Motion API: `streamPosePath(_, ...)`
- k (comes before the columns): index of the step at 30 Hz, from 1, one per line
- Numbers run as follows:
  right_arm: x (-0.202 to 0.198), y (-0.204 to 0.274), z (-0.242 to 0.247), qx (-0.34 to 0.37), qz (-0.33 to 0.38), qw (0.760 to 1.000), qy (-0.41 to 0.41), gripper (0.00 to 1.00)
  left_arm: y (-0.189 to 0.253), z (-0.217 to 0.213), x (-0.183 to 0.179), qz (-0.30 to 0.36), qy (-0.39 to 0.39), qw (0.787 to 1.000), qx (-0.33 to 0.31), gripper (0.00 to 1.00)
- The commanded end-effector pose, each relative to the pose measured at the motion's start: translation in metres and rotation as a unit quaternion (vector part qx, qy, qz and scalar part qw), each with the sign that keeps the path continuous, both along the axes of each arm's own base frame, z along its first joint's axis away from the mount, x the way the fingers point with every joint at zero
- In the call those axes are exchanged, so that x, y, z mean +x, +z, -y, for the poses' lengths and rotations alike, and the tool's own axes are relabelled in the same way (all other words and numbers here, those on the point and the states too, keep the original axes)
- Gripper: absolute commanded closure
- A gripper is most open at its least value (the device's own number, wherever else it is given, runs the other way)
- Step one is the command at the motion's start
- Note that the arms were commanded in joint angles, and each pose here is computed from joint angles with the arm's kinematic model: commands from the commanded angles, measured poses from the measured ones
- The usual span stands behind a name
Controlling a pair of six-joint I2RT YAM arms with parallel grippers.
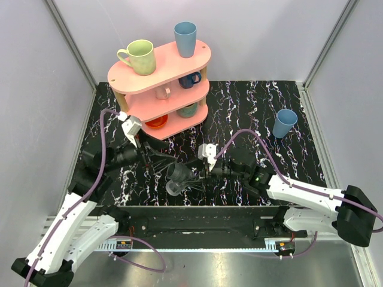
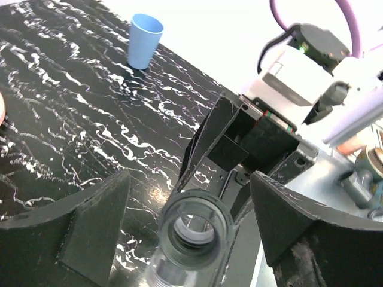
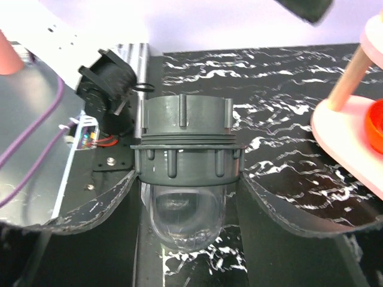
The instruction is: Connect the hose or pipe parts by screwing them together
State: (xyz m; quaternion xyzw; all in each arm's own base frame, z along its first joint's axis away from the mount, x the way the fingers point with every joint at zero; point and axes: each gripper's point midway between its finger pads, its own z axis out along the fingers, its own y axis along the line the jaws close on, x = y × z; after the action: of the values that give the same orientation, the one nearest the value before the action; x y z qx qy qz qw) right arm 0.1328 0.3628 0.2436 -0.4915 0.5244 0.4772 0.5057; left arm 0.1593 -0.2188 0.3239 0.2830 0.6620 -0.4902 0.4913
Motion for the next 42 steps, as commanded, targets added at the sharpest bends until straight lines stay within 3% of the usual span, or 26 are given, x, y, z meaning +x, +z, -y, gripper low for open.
streamPosePath(1, 0.023, 0.024, 0.008, 0.026, 0.059, 0.996, -0.062, 1.0, 0.005, -0.019, 0.015, -0.073, 0.101, 0.992, 0.009, 0.15)
streamPosePath(5, 0.041, 0.023, 0.015, 0.019, 0.121, 0.985, -0.118, 1.0, -0.018, -0.017, 0.008, -0.187, 0.11, 0.976, 0.006, 0.14)
streamPosePath(8, 0.046, 0.026, 0.018, 0.011, 0.188, 0.969, -0.161, 1.0, -0.028, -0.015, 0.006, -0.23, 0.117, 0.966, -0.011, 0.1)
streamPosePath(14, 0.05, 0.022, 0.012, -0.031, 0.275, 0.933, -0.229, 1.0, -0.04, -0.014, 0.009, -0.248, 0.126, 0.96, -0.027, 0.11)
streamPosePath(22, 0.032, 0.022, -0.001, -0.027, 0.317, 0.915, -0.248, 1.0, -0.064, -0.015, 0.007, -0.282, 0.13, 0.951, -0.004, 0.1)
streamPosePath(30, 0.029, 0.019, -0.007, -0.018, 0.317, 0.915, -0.25, 1.0, -0.08, -0.016, 0.007, -0.306, 0.14, 0.942, -0.003, 0.13)
streamPosePath(34, 0.029, 0.017, -0.009, -0.018, 0.31, 0.917, -0.251, 1.0, -0.071, -0.007, 0.001, -0.305, 0.106, 0.946, -0.042, 0.33)
streamPosePath(37, 0.028, 0.017, -0.014, -0.017, 0.29, 0.924, -0.249, 1.0, -0.069, -0.007, 0.0, -0.294, 0.102, 0.948, -0.062, 0.63)
streamPosePath(38, 0.026, 0.02, -0.016, -0.013, 0.284, 0.927, -0.244, 1.0, -0.067, -0.007, -0.001, -0.284, 0.099, 0.951, -0.066, 0.8)
streamPosePath(40, 0.024, 0.016, -0.02, -0.017, 0.264, 0.935, -0.236, 1.0, -0.066, -0.007, -0.001, -0.265, 0.092, 0.958, -0.062, 0.97)
streamPosePath(42, 0.018, 0.017, -0.025, -0.015, 0.248, 0.945, -0.214, 1.0, -0.067, -0.004, -0.005, -0.253, 0.069, 0.964, -0.052, 1.0)
